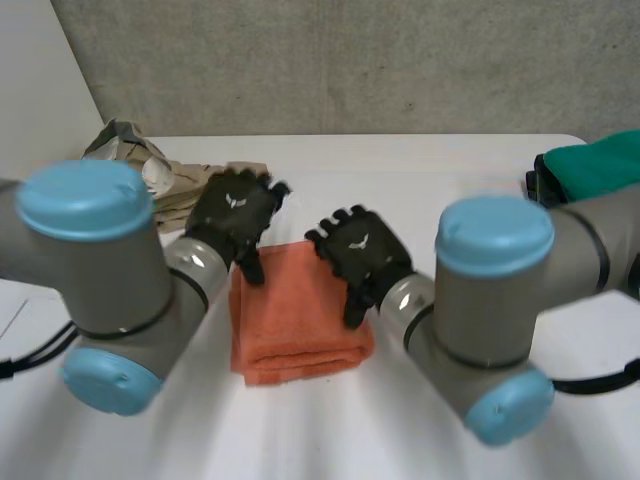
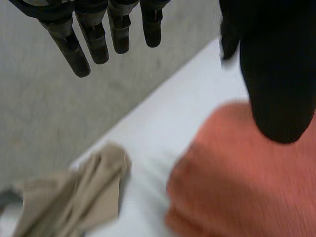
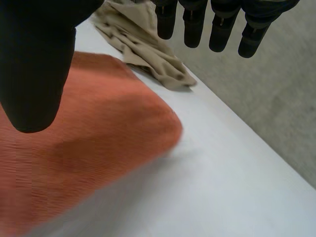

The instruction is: Fold the laundry.

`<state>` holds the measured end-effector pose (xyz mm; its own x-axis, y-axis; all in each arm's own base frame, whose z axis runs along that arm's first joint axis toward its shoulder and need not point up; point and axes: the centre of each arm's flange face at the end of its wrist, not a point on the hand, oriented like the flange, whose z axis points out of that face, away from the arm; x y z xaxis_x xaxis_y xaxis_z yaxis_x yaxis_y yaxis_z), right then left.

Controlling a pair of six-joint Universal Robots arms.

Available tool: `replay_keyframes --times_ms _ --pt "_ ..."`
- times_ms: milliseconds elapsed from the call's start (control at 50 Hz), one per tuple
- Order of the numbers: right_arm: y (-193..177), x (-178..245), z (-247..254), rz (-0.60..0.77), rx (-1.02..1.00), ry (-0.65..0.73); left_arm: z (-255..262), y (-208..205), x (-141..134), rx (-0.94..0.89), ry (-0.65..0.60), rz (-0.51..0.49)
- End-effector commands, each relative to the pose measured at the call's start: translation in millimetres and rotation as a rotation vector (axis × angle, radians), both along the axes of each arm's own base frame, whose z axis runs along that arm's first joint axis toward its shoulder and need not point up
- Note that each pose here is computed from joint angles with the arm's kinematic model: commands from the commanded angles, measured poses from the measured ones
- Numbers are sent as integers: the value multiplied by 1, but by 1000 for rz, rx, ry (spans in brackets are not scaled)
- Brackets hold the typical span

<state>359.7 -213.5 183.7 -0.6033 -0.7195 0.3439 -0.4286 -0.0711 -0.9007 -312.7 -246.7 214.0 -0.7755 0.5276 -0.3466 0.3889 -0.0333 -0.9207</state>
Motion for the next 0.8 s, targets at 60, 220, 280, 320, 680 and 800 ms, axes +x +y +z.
replay_keyframes --times_ms 60,220,280,320,680,800 --pt "47 6 -45 99 11 56 30 9 -12 62 152 -316" --pt "36 16 -72 93 -24 32 34 13 -14 141 200 -392" --pt "33 19 -73 93 -45 19 32 13 -14 148 198 -390" --pt "30 22 -73 99 -72 11 29 12 -15 154 196 -389" --pt "8 41 -83 116 -179 18 31 7 -12 148 202 -377" --pt "-14 45 -64 76 -229 -36 36 0 -7 130 206 -359"
